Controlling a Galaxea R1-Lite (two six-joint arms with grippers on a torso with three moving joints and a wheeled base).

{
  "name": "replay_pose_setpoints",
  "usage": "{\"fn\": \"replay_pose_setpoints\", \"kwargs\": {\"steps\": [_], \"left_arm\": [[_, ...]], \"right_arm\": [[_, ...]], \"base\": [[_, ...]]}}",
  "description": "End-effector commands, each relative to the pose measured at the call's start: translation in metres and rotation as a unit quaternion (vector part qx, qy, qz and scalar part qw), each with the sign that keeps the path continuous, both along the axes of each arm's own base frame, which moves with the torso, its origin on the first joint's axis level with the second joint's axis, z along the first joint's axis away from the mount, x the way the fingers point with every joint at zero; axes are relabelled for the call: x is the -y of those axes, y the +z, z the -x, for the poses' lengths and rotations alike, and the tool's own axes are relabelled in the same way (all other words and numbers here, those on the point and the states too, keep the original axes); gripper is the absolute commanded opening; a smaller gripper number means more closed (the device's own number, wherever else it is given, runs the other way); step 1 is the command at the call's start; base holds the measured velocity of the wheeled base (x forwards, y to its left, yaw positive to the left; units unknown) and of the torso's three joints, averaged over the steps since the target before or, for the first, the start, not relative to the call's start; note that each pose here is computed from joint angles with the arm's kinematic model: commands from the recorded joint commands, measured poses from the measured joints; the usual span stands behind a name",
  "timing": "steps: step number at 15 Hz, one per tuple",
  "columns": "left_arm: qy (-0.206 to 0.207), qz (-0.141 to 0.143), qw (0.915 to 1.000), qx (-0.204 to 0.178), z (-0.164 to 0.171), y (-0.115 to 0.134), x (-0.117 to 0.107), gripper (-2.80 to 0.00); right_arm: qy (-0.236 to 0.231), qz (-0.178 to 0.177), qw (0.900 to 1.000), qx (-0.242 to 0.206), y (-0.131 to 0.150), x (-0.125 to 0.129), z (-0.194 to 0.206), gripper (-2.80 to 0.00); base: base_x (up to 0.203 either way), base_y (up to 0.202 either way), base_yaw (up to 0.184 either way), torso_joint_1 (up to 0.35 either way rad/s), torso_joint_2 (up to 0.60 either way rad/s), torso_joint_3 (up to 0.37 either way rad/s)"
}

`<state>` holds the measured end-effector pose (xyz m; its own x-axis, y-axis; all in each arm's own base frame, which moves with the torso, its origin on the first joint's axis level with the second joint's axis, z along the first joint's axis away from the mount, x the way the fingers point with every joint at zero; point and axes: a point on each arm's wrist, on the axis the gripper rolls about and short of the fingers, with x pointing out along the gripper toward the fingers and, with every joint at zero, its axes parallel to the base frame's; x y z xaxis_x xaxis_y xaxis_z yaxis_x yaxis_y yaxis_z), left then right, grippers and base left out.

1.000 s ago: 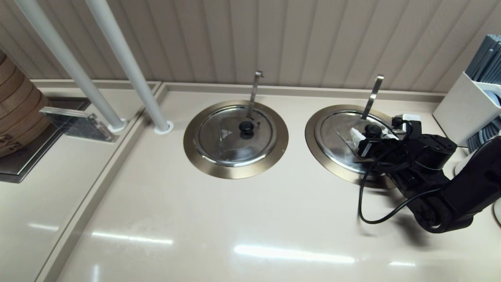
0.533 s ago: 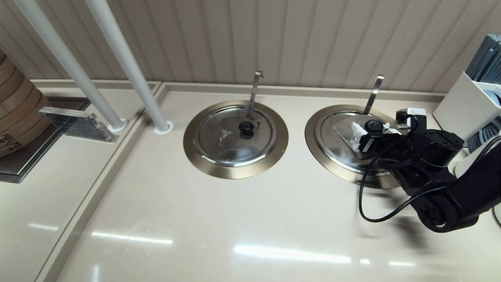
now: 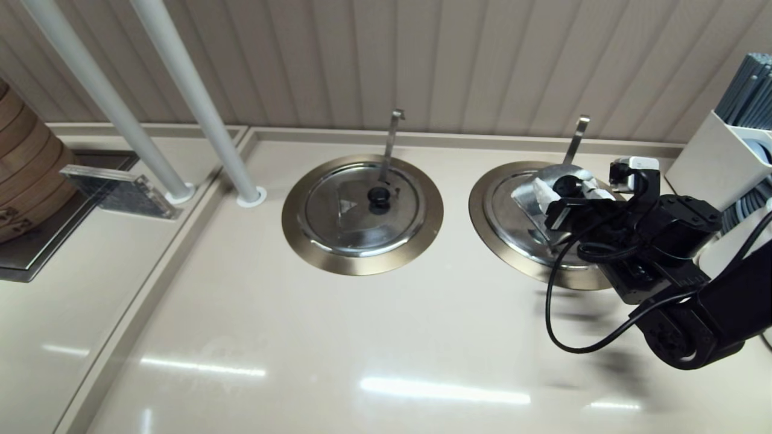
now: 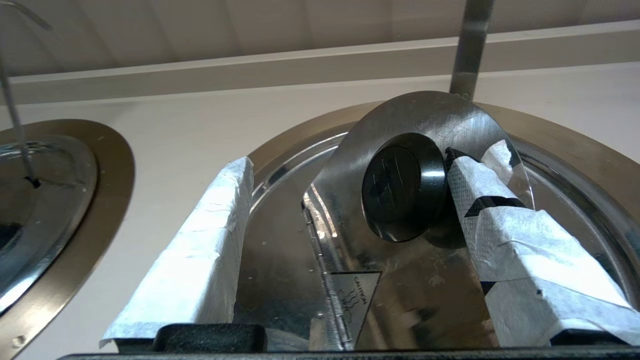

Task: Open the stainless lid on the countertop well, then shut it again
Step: Open the lid

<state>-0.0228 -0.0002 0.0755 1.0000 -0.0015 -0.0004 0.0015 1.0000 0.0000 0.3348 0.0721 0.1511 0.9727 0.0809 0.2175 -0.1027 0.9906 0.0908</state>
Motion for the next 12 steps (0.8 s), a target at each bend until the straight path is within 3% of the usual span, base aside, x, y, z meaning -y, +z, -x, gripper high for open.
{"fn": "replay_pose_setpoints", "kwargs": {"steps": [1,12], "left_arm": [[0.000,0.000,1.0000,-0.001,0.000,0.000,0.000,-2.80],[0.000,0.000,1.0000,-0.001,0.000,0.000,0.000,-2.80]], "right_arm": [[0.008,-0.002,1.000,0.003,0.003,-0.007,0.005,0.00],[0.053,0.005,0.998,-0.042,-0.017,-0.057,0.038,0.00]], "base": [[0.000,0.000,0.000,0.000,0.00,0.000],[0.000,0.000,0.000,0.000,0.00,0.000]]}}
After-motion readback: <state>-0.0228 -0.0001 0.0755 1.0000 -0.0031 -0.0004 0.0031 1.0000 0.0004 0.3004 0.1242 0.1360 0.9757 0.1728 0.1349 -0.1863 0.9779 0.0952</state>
